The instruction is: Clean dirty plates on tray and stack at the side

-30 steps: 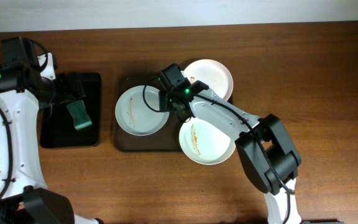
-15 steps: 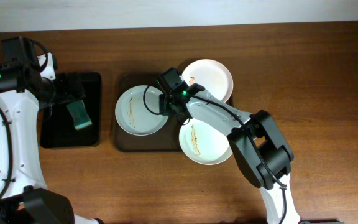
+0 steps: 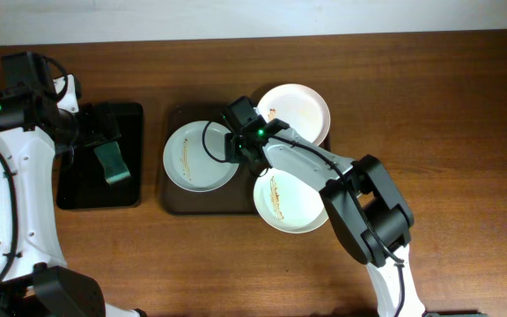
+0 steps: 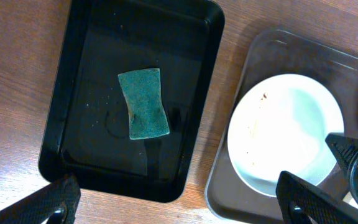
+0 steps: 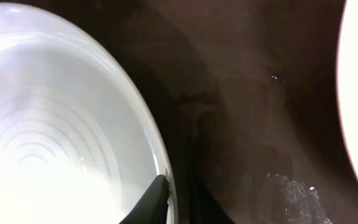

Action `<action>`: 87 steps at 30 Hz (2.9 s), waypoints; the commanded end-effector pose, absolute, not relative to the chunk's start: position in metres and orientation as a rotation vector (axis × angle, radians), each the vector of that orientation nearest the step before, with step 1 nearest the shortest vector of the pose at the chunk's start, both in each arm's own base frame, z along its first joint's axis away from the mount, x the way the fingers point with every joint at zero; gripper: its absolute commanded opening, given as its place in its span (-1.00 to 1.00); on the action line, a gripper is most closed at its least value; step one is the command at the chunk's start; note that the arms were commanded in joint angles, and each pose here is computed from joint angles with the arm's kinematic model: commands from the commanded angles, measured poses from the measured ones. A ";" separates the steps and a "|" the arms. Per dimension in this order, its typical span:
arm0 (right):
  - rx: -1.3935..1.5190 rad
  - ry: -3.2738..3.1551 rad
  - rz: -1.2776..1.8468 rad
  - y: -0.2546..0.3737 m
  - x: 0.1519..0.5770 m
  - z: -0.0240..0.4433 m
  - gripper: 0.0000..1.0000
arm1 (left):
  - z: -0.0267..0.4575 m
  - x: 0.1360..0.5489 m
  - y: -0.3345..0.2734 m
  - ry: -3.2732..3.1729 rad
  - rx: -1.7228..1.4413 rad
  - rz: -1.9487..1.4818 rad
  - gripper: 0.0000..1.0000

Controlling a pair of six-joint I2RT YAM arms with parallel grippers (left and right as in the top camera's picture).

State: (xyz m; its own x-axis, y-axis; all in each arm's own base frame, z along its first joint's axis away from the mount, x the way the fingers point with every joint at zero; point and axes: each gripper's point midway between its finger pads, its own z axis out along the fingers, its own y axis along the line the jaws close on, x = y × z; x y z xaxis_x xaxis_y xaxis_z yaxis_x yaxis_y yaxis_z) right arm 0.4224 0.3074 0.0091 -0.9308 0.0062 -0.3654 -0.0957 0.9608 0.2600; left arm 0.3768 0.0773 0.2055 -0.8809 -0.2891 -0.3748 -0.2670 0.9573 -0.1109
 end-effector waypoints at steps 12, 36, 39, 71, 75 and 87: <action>-0.067 2.788 0.367 0.306 0.415 -0.008 -0.92 | 0.164 0.362 0.085 2.820 -0.499 -0.014 0.98; -0.067 2.788 0.366 0.306 0.415 -0.008 -0.92 | 0.038 0.391 0.098 2.941 -0.691 0.037 0.34; -0.067 2.788 0.366 0.306 0.415 -0.008 -0.92 | 0.024 0.388 0.098 2.977 -0.698 0.041 0.34; -0.066 2.784 0.365 0.306 0.416 -0.007 -0.92 | 0.132 0.420 0.059 2.942 -0.258 -0.140 -0.98; -0.059 2.808 0.439 0.307 0.415 -0.007 -0.92 | 0.148 0.423 0.011 2.904 -0.021 -0.270 -0.98; -0.079 2.877 0.755 0.311 0.408 0.001 -0.92 | 0.093 0.429 -0.077 2.847 0.159 -0.461 -0.98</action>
